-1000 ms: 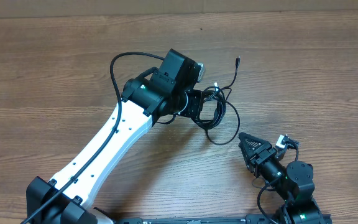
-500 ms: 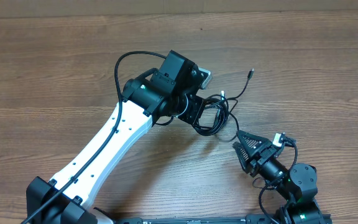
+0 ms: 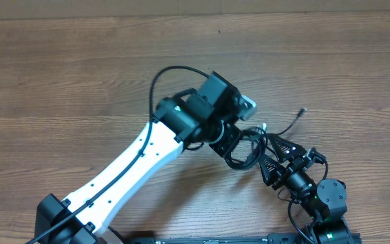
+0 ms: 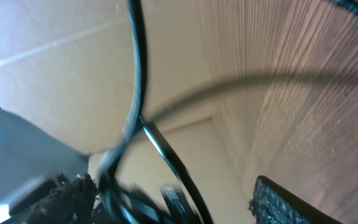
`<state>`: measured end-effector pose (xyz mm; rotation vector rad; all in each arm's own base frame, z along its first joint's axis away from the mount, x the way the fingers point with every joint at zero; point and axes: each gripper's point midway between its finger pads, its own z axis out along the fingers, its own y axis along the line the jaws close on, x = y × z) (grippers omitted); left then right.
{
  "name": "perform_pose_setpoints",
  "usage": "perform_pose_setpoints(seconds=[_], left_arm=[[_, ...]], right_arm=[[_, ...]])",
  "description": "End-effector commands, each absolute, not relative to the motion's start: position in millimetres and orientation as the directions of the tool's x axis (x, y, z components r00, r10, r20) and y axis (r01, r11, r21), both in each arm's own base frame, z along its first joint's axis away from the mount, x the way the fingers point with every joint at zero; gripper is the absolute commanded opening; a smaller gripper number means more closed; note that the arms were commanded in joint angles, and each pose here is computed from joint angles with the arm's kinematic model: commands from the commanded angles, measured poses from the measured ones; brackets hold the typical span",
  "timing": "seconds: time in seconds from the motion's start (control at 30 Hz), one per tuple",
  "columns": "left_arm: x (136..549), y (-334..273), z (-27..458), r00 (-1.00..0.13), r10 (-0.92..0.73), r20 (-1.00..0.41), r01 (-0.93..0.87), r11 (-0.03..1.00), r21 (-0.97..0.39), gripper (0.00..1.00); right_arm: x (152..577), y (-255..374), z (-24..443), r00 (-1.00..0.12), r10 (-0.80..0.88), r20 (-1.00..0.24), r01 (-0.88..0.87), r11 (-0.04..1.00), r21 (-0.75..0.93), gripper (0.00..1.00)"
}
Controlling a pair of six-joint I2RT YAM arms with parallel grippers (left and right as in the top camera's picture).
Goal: Untangle cables
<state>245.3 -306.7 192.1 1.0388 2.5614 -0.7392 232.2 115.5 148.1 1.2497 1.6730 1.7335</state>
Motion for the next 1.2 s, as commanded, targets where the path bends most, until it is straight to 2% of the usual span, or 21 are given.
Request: perform_pose_setpoints(seconds=[0.0,0.13,0.23,0.4,0.5,0.77,0.9,0.93,1.07,1.17], left_arm=[[236.1,-304.7,203.4,-0.649,0.61,-0.455,0.754,0.592,-0.283,0.04],[231.5,-299.4,199.5,-0.658,0.621,-0.426,0.749,0.601,-0.28,0.04],[230.0,-300.4,199.9,-0.639,0.636,-0.432,0.765,0.58,-0.279,0.04],[222.0,-304.3,201.7,-0.587,0.676,-0.447,0.809,0.508,-0.294,0.04],[221.2,-304.0,201.5,-0.574,0.685,-0.448,0.818,0.497,-0.288,0.04],[215.3,-308.2,204.1,-0.556,0.693,-0.459,0.831,0.457,-0.316,0.04],[215.2,-308.0,204.1,-0.556,0.693,-0.458,0.831,0.458,-0.316,0.04],[215.3,-308.0,204.1,-0.557,0.693,-0.458,0.831,0.458,-0.316,0.04],[215.7,-308.0,204.2,-0.556,0.692,-0.459,0.831,0.458,-0.315,0.04],[216.5,-307.8,204.2,-0.558,0.691,-0.46,0.83,0.461,-0.315,0.04]], right_arm=[[245.3,91.8,142.2,-0.365,0.881,0.301,0.255,-0.216,0.942,0.82],[250.6,78.2,139.9,-0.289,0.914,0.286,0.241,-0.22,0.945,0.84],[250.7,78.2,140.3,-0.289,0.914,0.285,0.239,-0.22,0.946,0.76],[249.7,84.4,150.5,-0.35,0.915,0.202,0.18,-0.146,0.973,0.6],[250.2,85.2,157.5,-0.365,0.917,0.161,0.139,-0.117,0.983,0.59],[247.4,91.8,158.8,-0.404,0.901,0.16,0.139,-0.113,0.984,0.31],[246.6,93.6,159.0,-0.414,0.896,0.16,0.139,-0.111,0.984,0.09],[246.6,93.6,160.0,-0.417,0.897,0.146,0.13,-0.1,0.986,0.04],[245.4,97.7,177.3,-0.454,0.89,-0.042,-0.015,0.04,0.999,0.04],[241.9,103.9,187.7,-0.482,0.866,-0.134,-0.097,0.099,0.99,0.04]])
